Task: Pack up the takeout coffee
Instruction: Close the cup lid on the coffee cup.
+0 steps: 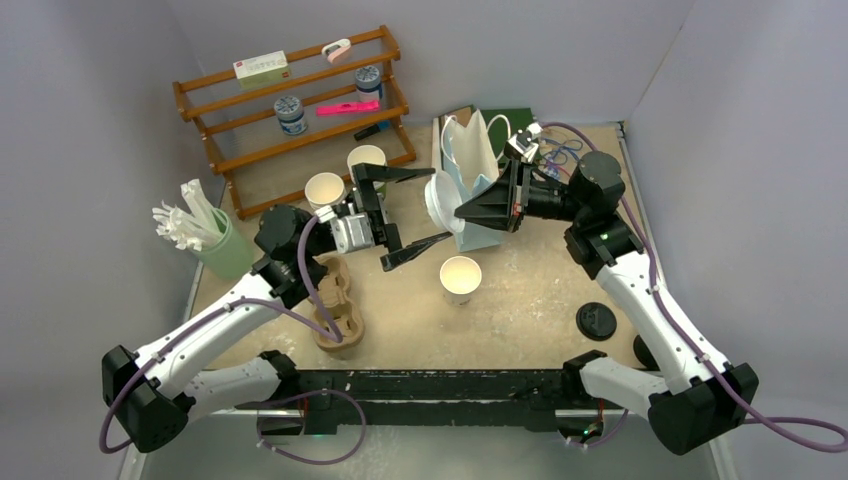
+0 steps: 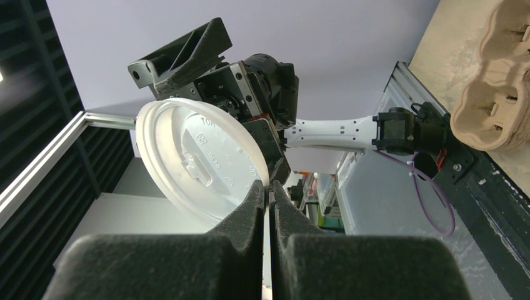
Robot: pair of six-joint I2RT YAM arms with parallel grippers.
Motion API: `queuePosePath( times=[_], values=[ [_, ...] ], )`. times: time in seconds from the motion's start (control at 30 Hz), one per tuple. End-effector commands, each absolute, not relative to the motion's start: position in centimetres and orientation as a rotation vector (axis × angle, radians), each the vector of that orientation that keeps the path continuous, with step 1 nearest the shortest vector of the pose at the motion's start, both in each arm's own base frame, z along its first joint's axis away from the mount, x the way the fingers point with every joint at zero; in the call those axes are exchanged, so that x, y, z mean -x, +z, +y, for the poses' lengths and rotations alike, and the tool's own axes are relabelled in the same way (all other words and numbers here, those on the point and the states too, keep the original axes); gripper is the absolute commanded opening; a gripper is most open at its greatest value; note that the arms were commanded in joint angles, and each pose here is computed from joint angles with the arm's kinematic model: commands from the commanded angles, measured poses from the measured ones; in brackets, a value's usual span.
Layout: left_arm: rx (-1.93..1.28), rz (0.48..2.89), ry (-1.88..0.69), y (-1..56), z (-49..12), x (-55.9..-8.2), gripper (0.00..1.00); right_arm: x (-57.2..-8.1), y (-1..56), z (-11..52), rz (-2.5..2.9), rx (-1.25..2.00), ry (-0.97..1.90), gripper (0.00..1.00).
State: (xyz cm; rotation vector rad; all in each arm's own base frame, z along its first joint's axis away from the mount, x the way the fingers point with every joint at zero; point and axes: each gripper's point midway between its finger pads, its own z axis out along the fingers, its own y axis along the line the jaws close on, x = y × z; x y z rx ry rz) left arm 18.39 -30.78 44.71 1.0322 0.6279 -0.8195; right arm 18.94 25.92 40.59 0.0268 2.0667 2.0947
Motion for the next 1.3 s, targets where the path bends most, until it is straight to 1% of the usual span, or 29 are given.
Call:
queuePosePath(
  times=[0.0,0.13,0.2,0.27,0.33,0.43,0.53,0.67,0.7,0.77,0.8,0.83,0.97,1.1,1.17,1.27],
  values=[
    [-1.018,0.55,-0.824,47.1,-30.6,-17.5,0.98,-18.4,41.5,25.8,2.023,0.051,2.106,0.0],
    [-1.019,0.55,-0.825,47.1,-30.7,-17.6,0.96,-18.4,41.5,25.8,2.024,0.051,2.106,0.0],
    [-1.018,0.551,-0.824,47.1,-30.7,-17.6,0.91,-18.5,41.5,25.8,2.025,0.049,2.106,0.0],
    [-1.014,0.557,-0.819,47.1,-30.6,-17.8,0.89,-18.5,41.5,25.8,2.026,0.05,2.107,0.02],
    [-1.012,0.563,-0.813,47.1,-30.5,-17.8,0.88,-18.5,41.3,25.8,2.029,0.049,2.106,0.06],
    [-1.008,0.575,-0.805,47.0,-30.4,-17.9,0.88,-18.6,41.2,25.9,2.033,0.045,2.105,0.17],
    [-1.004,0.59,-0.795,46.9,-30.2,-18.1,0.86,-18.6,40.9,25.9,2.039,0.042,2.104,0.3],
    [-1.001,0.622,-0.789,46.6,-30.1,-18.3,0.84,-18.6,40.6,25.9,2.053,0.04,2.098,0.36],
    [-1.003,0.628,-0.79,46.5,-30.0,-18.3,0.83,-18.5,40.4,25.9,2.066,0.04,2.097,0.37],
    [-1.003,0.644,-0.79,46.2,-30.0,-18.3,0.82,-18.5,40.3,25.9,2.073,0.037,2.096,0.32],
    [-1.002,0.647,-0.788,46.2,-29.9,-18.3,0.82,-18.5,40.3,25.9,2.072,0.04,2.095,0.32],
    [-0.999,0.651,-0.789,46.1,-29.9,-18.4,0.82,-18.5,40.3,25.9,2.073,0.042,2.095,0.34],
    [-0.969,0.688,-0.773,46.2,-29.5,-18.9,0.79,-18.0,39.7,25.8,2.112,0.05,2.093,0.62],
    [-0.967,0.785,-0.737,45.2,-29.1,-19.9,0.75,-18.3,38.1,25.6,2.187,0.037,1.998,0.83],
    [-0.97,0.837,-0.73,44.5,-28.9,-20.1,0.73,-18.5,36.7,25.4,2.259,0.005,1.909,0.89],
    [-0.953,0.937,-0.745,43.2,-28.5,-20.5,0.66,-19.7,35.4,24.7,2.316,-0.024,1.702,0.92]
  ],
)
